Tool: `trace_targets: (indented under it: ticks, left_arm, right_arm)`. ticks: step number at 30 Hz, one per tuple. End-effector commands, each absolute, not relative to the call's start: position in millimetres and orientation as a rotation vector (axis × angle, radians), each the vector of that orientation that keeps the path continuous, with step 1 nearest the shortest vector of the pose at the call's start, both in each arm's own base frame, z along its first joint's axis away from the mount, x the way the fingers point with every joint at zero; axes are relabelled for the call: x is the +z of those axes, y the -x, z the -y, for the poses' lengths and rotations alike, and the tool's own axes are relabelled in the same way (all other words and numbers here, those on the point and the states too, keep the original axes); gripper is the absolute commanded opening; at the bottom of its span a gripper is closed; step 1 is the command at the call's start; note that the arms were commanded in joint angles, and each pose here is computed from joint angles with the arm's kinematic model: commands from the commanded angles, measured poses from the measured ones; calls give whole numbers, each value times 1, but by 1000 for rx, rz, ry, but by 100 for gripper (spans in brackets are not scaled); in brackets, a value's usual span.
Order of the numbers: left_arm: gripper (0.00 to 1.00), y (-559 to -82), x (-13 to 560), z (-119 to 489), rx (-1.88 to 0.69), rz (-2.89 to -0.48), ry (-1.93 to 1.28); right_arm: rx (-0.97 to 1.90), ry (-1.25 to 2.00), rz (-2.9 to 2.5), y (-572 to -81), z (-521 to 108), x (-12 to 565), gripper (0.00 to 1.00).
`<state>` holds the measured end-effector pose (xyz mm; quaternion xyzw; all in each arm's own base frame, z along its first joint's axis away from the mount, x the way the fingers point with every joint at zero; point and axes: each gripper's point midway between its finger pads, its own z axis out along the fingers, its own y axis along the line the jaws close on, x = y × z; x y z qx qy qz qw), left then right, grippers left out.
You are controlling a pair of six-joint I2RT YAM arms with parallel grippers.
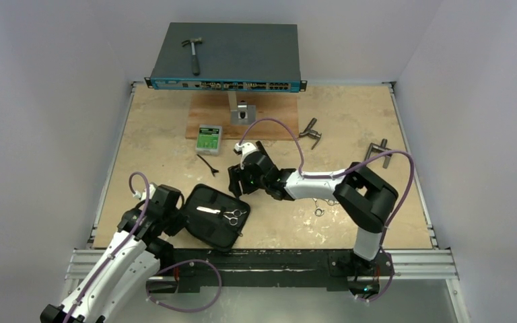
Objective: Sort the hair-cutting tools
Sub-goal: Move the hairdressing tool bag to the center of the board.
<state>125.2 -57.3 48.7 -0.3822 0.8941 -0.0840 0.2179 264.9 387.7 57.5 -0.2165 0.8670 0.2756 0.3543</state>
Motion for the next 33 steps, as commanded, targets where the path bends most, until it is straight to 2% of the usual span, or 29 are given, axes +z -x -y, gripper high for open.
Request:
trace_targets:
  ticks: [1,6,15,19,22,26,33]
  left_arm:
    - [0,-126,53,54,-219,-2462,1057]
    - [0,-127,53,55,-225,-2459,1056]
    - [0,-126,46,58,-236,-2475,1052]
    - [0,-131,44,64,-275,-2484,1020]
    - [0,-138,40,74,-333,-2493,989]
    - [0,-157,39,96,-479,-2473,955]
    - [0,-201,47,129,-637,-2439,833]
  right_arm:
    - [744,603,-2223,-268,-406,64,59]
    - [710,614,-2266,-270,-410,52,53]
    - [698,612,-2308,-270,-413,38,32]
    - [705,572,-2314,-269,-408,40,17]
    - [658,516,-2310,-275,-394,45,0]
    - [579,390,-2295,-288,-357,59,0]
    - [448,158,-2179,-302,-270,117,0]
